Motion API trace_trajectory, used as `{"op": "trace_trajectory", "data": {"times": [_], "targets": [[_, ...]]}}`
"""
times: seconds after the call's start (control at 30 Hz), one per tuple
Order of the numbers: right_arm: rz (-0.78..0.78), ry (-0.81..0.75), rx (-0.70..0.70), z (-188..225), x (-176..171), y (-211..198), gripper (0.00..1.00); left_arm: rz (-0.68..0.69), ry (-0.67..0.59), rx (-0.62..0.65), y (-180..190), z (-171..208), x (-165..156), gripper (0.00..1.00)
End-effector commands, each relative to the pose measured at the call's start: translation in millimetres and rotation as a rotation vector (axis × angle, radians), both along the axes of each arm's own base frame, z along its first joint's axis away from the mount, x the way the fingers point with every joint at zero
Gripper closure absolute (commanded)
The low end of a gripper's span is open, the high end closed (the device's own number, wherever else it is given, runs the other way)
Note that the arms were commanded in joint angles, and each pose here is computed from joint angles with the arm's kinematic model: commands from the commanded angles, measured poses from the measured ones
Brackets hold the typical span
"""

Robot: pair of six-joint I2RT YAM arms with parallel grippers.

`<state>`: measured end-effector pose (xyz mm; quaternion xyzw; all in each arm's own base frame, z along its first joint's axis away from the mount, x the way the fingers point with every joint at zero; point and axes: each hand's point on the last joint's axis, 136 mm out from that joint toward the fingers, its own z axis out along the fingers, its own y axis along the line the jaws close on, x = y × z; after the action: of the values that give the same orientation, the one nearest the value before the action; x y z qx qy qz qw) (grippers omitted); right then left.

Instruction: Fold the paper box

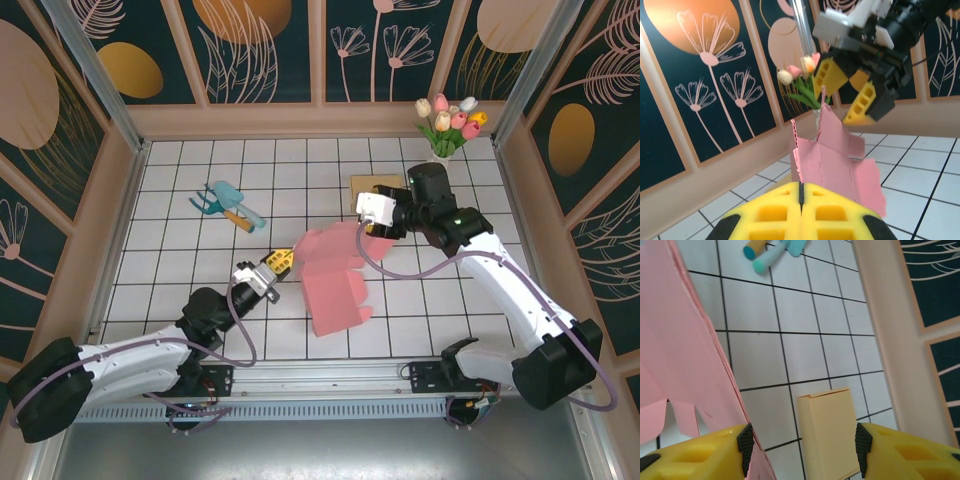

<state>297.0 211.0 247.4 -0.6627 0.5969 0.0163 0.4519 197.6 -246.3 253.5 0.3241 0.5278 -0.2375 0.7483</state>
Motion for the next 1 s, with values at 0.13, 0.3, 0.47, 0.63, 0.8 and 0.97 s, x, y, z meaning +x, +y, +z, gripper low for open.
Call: {"op": "trace_trajectory", "data": {"times": [0.13, 0.3, 0.47, 0.63, 0.8, 0.97], "targets": [[0.132, 0.103, 0.002, -13.8, -27.1, 7.3, 0.44, -0.013, -0.071, -0.057, 5.1, 22.6, -7.9, 1.0], [0.132, 0.112, 0.011, -8.9, -31.6, -1.9, 0.44, 0.009, -0.063, -0.049, 5.1, 20.9, -3.4, 1.0], [0.106, 0.082, 0.019, 3.5, -32.9, -15.1, 0.44, 0.016, -0.059, -0.04, 4.1, 18.6, -1.1, 1.0], [0.124, 0.079, 0.065, 7.9, -40.9, -15.4, 0.43, 0.01, -0.064, -0.05, 4.7, 21.6, -2.8, 1.0], [0.176, 0.133, 0.115, 0.9, -50.1, -6.0, 0.44, 0.013, -0.074, -0.066, 8.8, 25.9, -5.1, 1.0], [0.192, 0.184, 0.118, -16.0, -48.9, -1.4, 0.44, 0.009, -0.081, -0.075, 10.4, 28.6, -7.1, 1.0]]}}
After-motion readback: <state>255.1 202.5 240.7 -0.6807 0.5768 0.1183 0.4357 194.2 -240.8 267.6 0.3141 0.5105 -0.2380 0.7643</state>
